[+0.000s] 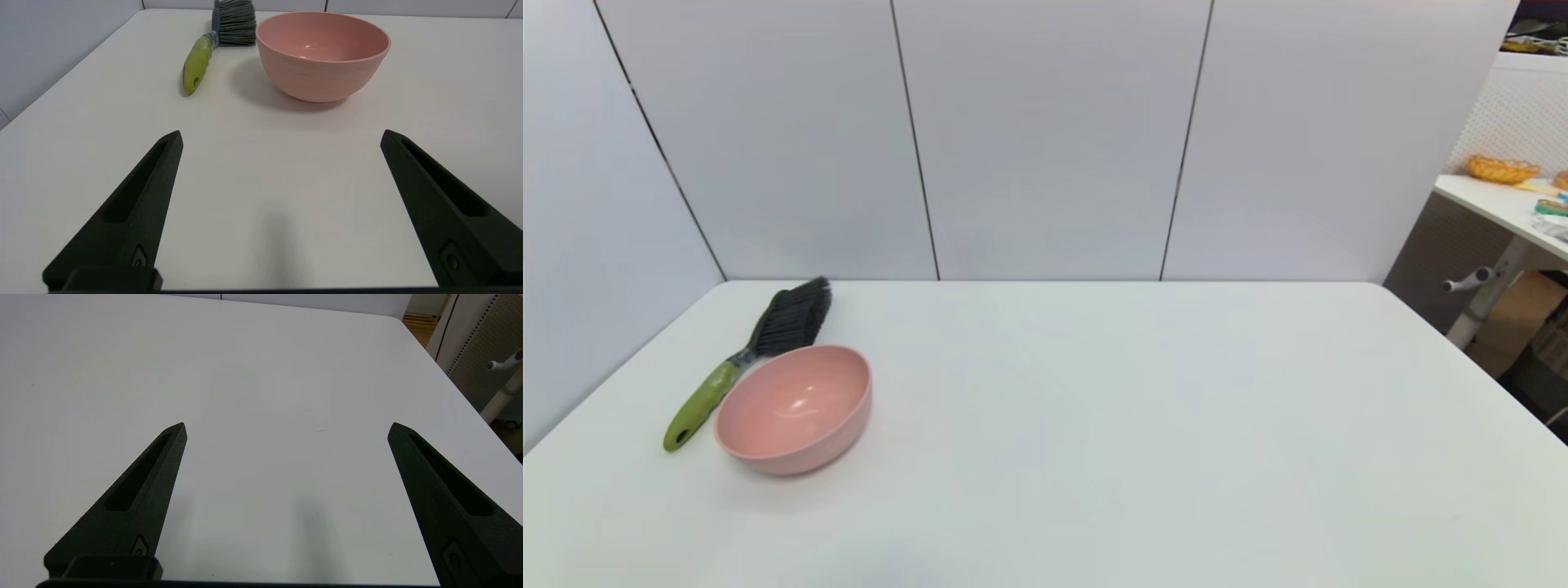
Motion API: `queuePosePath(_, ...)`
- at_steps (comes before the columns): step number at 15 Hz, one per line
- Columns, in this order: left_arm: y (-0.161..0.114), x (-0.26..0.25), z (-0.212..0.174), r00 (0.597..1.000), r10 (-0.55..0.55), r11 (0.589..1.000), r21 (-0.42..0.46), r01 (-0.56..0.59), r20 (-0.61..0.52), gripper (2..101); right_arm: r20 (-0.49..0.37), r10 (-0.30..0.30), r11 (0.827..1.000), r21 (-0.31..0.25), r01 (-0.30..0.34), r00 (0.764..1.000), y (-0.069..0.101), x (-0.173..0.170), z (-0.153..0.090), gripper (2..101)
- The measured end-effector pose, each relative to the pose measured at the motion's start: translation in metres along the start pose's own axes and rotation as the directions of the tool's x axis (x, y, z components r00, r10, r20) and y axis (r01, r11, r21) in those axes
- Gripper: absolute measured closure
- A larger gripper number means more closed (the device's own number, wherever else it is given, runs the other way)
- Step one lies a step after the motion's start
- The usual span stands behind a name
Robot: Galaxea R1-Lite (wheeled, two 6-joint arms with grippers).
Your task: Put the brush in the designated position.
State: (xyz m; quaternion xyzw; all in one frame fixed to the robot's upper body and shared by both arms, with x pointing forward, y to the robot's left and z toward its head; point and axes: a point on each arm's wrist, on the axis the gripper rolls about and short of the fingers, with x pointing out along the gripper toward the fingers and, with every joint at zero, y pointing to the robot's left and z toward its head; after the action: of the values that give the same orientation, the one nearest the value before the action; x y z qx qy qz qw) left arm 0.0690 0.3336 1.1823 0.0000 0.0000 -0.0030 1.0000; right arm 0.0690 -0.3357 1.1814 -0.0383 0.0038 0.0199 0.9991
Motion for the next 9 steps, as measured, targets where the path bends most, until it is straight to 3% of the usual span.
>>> queuePosePath(9,0.0000,0.0000,0.0000,1.000,0.000,1.000,0.000,0.000,0.000,5.4,0.000,0.000,1.000,0.000,0.000,1.000,0.0000,0.0000,0.0000,5.0)
